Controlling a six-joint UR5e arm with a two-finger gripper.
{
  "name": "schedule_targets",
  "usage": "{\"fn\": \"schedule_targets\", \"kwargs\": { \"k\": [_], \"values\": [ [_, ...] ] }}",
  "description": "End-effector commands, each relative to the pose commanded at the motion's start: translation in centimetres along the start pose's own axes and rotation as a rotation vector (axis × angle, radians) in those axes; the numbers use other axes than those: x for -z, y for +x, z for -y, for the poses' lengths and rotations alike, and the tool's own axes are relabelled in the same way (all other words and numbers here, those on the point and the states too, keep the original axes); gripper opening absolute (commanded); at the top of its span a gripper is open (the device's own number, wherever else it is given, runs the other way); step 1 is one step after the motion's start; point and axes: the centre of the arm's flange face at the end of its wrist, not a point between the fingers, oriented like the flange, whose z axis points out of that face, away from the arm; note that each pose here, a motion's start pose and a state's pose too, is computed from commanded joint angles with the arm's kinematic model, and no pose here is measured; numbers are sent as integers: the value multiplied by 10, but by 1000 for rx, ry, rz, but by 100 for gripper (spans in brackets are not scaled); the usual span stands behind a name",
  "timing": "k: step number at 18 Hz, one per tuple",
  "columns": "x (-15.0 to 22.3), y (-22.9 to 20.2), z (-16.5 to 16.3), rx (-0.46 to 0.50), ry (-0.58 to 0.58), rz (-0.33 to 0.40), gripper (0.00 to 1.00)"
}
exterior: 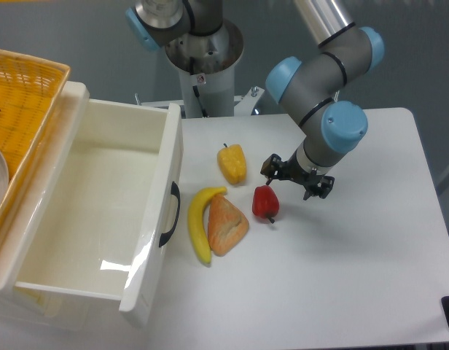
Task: Pick up the red pepper
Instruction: 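Move the open gripper over the red bell pepper, then lower the gripper around the red bell pepper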
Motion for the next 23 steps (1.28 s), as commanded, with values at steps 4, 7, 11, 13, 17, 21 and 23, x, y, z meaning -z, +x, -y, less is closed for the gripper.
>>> {"fn": "schedule_targets", "kwargs": {
  "k": [4,7,11,13,17,21,23],
  "values": [
    [-9,4,3,13,1,-25,100],
    [-20,12,3,12,-10,-29,100],
    [-22,16,7,29,-8,-23,100],
    [-27,18,9,27,-13,-24,100],
    [-31,17,12,18,-4,-7,100],
    [-38,16,13,15,-3,-4,100],
    [-43,16,12,14,2,1,100]
  ]
}}
